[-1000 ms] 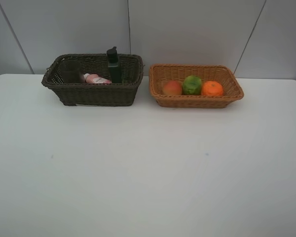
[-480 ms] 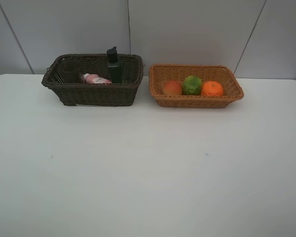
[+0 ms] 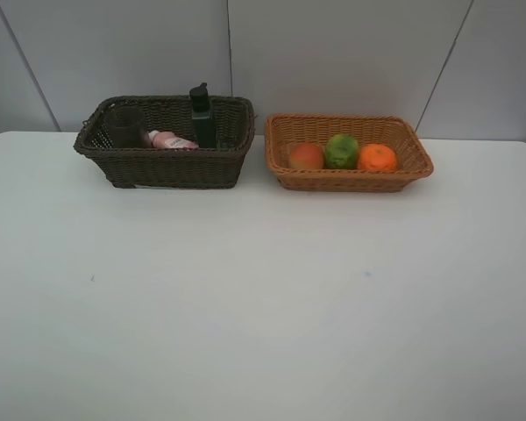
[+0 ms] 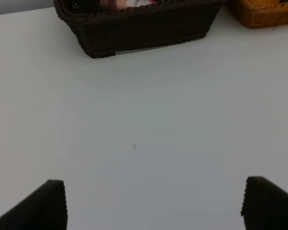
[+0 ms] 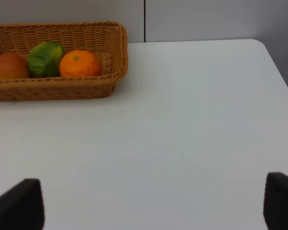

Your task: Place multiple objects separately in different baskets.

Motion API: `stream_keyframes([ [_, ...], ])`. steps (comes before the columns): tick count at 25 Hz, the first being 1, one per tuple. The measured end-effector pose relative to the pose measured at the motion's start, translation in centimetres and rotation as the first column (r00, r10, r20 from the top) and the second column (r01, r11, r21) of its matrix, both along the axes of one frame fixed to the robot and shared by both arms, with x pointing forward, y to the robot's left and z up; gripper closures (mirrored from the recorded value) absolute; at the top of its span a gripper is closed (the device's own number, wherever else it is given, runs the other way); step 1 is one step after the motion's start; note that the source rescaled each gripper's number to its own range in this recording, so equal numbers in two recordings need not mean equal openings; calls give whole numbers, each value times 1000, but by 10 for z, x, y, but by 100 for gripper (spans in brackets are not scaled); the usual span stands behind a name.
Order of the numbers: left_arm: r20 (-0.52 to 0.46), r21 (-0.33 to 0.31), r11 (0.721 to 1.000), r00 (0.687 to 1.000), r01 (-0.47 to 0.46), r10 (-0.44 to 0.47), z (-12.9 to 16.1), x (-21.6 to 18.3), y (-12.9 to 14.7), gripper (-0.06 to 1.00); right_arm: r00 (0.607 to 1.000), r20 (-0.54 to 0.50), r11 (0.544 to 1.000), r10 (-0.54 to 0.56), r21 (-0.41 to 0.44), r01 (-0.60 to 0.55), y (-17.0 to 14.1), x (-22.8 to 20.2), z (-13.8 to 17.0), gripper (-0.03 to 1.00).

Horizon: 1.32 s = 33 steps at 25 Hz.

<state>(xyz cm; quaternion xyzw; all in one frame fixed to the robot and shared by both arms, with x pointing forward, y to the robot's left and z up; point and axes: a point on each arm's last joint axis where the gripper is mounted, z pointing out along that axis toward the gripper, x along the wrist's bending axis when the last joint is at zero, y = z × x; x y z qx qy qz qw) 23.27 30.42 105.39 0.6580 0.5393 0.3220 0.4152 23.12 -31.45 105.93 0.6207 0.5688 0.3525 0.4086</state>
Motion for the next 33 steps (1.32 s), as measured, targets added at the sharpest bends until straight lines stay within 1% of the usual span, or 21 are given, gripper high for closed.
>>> stream_keyframes([
  [2,0,0,1000,1000,-1,1,0,0,0,0,1000,0,1000,0,0,0,0,0,0,-3],
  [5,0,1,999,999,-32,32,0,0,0,0,1000,0,1000,0,0,0,0,0,0,-3],
  [10,0,1,989,989,-148,148,0,-1,-1,0,1000,0,1000,0,0,0,0,0,0,-3],
  [12,0,1,984,984,-176,176,0,-1,-1,0,1000,0,1000,0,0,0,0,0,0,-3],
  [33,0,1,983,983,-182,182,0,-1,-1,0,1000,0,1000,0,0,0,0,0,0,-3],
])
